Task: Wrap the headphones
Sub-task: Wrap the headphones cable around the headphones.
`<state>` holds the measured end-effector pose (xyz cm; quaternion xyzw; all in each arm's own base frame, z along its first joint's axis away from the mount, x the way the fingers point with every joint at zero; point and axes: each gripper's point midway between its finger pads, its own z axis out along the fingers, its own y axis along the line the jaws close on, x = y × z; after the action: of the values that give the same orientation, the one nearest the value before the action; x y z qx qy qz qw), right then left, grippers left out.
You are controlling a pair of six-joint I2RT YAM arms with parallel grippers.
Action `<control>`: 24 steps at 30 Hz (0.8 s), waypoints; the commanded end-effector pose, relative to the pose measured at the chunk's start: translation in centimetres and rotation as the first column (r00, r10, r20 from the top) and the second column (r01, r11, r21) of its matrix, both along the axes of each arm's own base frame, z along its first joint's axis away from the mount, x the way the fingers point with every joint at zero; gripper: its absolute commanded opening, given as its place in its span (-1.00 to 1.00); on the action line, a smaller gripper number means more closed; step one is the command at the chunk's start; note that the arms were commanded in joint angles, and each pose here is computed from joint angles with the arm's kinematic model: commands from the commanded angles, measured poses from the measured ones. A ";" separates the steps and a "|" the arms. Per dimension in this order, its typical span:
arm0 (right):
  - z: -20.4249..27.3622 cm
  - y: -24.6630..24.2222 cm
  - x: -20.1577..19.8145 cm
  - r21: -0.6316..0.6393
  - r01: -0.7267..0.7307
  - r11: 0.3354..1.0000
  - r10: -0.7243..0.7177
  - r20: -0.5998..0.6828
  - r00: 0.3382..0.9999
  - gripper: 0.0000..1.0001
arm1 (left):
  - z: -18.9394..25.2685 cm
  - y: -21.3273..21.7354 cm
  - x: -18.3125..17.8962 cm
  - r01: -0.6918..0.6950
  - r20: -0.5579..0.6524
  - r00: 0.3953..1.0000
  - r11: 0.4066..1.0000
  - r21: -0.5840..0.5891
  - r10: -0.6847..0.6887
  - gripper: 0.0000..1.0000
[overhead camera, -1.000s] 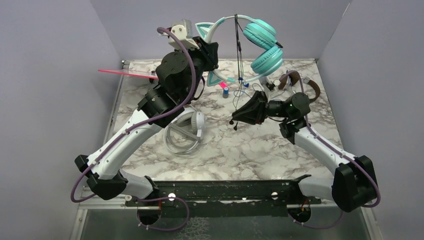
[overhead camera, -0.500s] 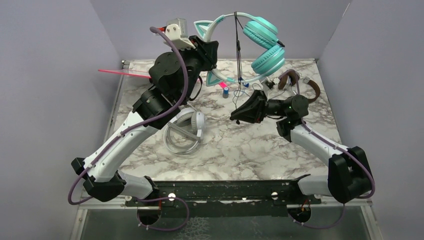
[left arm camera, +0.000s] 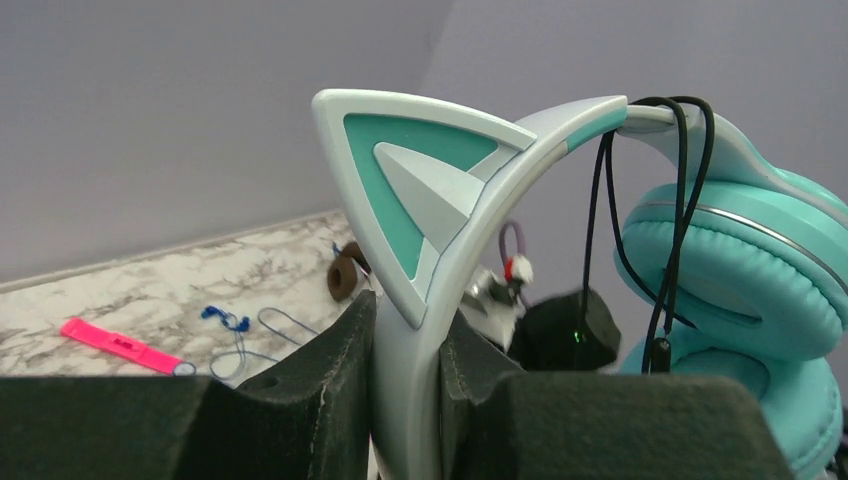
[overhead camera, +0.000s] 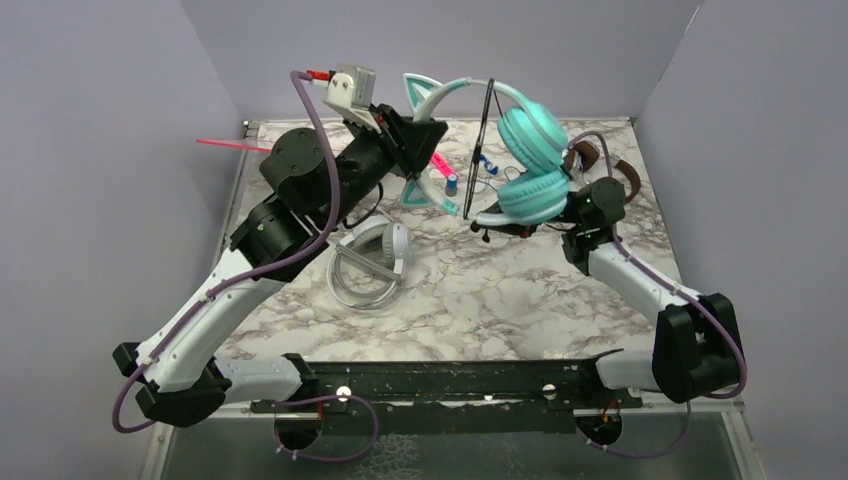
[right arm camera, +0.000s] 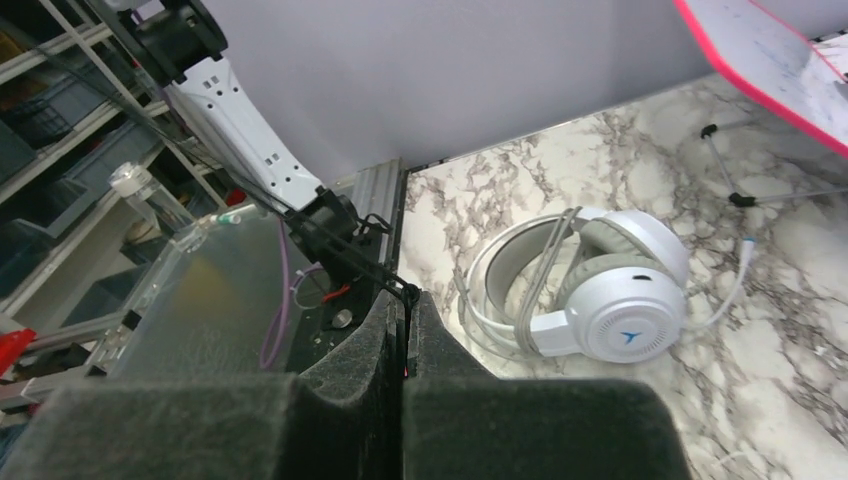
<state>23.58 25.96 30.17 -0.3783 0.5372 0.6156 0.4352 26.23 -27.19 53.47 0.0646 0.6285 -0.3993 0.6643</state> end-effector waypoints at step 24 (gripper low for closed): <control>0.8 -3.0 -5.4 -0.292 -0.154 0.944 -0.037 -0.558 0.829 -0.99 | -24.6 0.8 -12.1 0.578 -0.241 0.763 0.468 0.668 -0.600 -1.00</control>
<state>18.58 23.65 30.39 -0.2920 0.6877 0.6427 0.1695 16.65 -28.10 32.42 0.4696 0.6593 -0.3458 0.4745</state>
